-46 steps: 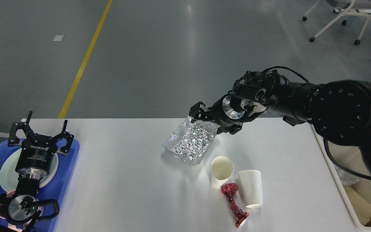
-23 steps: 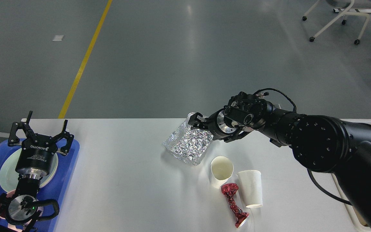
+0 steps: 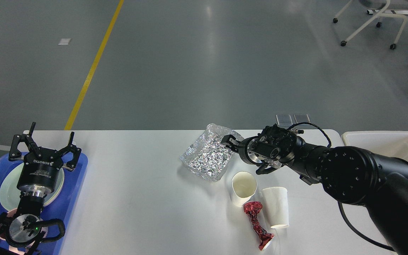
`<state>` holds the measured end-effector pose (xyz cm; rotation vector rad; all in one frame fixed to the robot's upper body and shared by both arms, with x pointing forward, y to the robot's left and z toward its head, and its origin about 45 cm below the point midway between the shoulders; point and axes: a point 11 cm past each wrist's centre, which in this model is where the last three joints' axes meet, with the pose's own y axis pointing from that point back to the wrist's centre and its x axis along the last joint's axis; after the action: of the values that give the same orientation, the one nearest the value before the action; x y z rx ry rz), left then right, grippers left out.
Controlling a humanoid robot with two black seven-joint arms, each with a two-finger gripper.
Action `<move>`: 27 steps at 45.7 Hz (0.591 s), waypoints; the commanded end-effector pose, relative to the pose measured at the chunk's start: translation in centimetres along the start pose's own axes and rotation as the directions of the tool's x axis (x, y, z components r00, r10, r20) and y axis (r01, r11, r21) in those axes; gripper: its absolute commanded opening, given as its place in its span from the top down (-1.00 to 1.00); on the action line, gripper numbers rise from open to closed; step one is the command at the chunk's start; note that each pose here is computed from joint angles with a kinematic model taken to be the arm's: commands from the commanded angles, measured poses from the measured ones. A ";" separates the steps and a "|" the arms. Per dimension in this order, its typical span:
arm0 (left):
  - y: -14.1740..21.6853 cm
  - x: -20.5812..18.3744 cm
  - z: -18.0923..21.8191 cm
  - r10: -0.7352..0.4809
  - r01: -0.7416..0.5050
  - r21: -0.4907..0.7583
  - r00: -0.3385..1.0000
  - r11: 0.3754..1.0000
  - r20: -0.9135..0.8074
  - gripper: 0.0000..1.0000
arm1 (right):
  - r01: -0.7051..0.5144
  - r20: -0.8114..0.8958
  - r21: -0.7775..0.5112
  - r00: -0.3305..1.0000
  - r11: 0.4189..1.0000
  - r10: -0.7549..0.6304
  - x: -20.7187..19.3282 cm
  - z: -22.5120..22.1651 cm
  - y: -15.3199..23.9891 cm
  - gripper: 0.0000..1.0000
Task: Tidy desktop
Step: 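Grasp the clear bag with the foil ball using the right gripper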
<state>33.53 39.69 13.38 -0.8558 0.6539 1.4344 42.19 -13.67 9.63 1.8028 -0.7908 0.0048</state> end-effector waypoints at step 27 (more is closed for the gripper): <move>0.0 0.0 0.0 0.000 0.000 0.000 1.000 1.000 0.000 -0.93 | 0.067 0.059 0.017 0.996 0.998 -0.068 -2.6 0.2 -0.5 -0.82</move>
<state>33.53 39.69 13.38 -0.8560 0.6538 1.4344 40.64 -12.74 8.29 1.8412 -0.7747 -0.0731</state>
